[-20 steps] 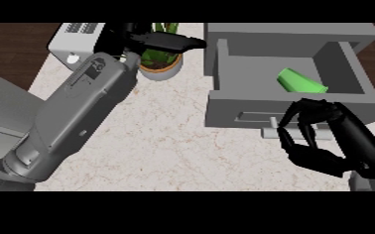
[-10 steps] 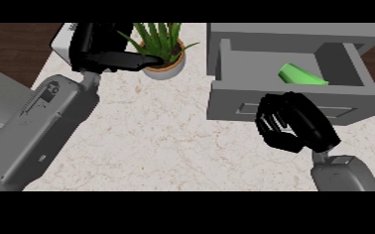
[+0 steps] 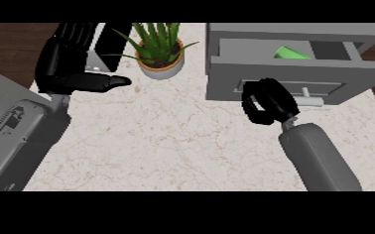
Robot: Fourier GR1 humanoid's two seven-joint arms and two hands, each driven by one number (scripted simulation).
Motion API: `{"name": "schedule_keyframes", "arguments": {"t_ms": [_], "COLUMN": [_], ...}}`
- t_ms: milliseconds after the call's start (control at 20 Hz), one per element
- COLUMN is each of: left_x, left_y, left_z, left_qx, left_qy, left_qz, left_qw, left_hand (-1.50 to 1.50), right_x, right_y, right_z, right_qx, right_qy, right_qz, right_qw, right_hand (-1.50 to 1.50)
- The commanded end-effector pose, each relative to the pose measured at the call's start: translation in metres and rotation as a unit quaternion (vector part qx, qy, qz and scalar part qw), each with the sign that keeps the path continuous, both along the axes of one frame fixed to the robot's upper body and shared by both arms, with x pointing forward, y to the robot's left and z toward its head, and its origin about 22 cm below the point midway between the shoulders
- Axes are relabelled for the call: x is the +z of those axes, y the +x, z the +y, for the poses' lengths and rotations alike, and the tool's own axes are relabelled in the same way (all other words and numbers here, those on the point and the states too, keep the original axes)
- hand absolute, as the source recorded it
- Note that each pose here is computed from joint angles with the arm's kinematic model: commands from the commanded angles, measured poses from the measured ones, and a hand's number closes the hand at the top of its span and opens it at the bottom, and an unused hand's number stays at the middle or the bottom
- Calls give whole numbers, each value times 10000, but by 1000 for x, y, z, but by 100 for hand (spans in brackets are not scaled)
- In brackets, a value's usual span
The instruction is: Pick up the cup, place it into the drawer and close the drawer
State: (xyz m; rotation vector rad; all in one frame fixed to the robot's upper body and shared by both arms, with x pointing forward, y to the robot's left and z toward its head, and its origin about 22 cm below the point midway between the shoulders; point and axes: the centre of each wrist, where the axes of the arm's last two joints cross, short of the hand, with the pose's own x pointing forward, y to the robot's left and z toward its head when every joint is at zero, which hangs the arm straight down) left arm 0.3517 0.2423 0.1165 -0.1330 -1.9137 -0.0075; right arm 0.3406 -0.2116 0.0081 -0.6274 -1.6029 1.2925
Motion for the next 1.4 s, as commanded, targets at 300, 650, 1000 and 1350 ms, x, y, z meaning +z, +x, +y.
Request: {"name": "schedule_keyframes", "arguments": {"t_ms": [300,650,1000,1350], "left_x": [-27,-15,-15,-24], "left_y": [-23,-16,-14,-17], "left_z": [25,38,28,30], "left_qx": [-25,-252,-502,-534], "left_qy": [33,-60,-59,-180], "left_qz": [47,24,4,40], "left_qw": [10000,9997,9987,9984], "left_hand": [-150,-150,-150,-150], "right_x": [-9,6,36,33], "right_y": [62,80,95,91], "right_z": [-10,-38,-53,-68], "right_qx": [-100,-485,-642,-677], "right_qy": [34,156,475,781], "right_qz": [429,577,578,434], "right_qw": [9990,9970,9951,9937], "right_hand": [150,150,150,150]}}
